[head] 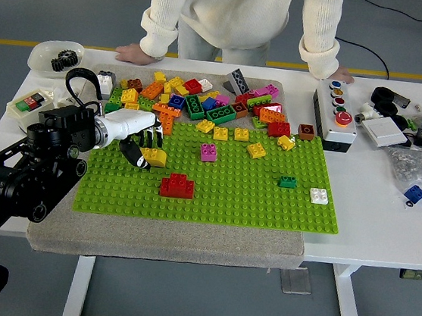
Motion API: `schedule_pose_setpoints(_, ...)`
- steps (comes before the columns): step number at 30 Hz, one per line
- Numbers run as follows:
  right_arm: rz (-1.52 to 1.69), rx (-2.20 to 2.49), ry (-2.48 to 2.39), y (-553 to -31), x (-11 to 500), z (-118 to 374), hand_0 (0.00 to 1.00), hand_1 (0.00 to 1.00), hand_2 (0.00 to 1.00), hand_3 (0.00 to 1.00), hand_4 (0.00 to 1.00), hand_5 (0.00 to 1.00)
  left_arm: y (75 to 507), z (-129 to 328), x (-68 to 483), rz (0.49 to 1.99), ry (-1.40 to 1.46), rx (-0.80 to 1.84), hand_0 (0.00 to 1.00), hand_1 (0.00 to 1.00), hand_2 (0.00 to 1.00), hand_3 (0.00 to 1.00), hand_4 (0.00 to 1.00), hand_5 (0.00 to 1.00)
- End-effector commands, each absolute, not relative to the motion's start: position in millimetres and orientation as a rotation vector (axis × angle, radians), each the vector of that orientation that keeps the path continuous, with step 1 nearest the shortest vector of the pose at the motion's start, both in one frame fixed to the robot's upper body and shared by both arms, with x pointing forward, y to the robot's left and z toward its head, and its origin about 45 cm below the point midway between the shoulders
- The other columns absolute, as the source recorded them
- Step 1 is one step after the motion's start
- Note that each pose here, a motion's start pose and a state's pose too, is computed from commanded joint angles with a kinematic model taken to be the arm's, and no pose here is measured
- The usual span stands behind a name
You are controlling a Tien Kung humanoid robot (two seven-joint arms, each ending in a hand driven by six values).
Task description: Pick up the brick,pile it on top of brick,press brick,pick up the brick,pile it on top of brick,press brick
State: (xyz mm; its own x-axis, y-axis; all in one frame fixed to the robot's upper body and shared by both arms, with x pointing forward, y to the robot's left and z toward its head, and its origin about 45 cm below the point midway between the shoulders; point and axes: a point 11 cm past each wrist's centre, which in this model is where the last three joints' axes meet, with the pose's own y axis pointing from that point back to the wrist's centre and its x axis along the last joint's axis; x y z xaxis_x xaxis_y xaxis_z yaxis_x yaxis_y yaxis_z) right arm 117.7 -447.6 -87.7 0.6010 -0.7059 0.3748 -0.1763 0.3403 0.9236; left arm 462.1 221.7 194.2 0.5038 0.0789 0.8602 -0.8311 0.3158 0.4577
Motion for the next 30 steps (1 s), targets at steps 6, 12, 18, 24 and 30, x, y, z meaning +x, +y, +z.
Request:
schedule_pose_setpoints(6,-0.413,1.204,-0.902,-448,118,-87,0.740,0.654,0.721,0.594,0.821,0.344,222,195,462,0.689,-0.849,1.089,0.513,0.443,0.446,0.524,0.998,0.002)
schedule_pose_setpoints(12,-0.414,1.203,-0.904,-448,118,-87,0.740,0.654,0.721,0.593,0.819,0.348,221,198,462,0.684,-0.852,1.085,0.496,0.434,0.436,0.527,0.990,0.002)
schedule_pose_setpoints(18,-0.415,1.202,-0.907,-448,118,-87,0.740,0.654,0.721,0.593,0.819,0.349,219,199,461,0.663,-0.847,1.083,0.463,0.418,0.420,0.516,0.984,0.002)
schedule_pose_setpoints(24,-0.417,1.200,-0.909,-449,118,-87,0.740,0.654,0.721,0.593,0.820,0.349,219,201,461,0.652,-0.842,1.080,0.454,0.406,0.409,0.508,0.977,0.002)
schedule_pose_setpoints(30,-0.417,1.199,-0.908,-449,117,-87,0.739,0.654,0.721,0.592,0.819,0.349,220,205,462,0.665,-0.843,1.075,0.449,0.405,0.408,0.507,0.971,0.002)
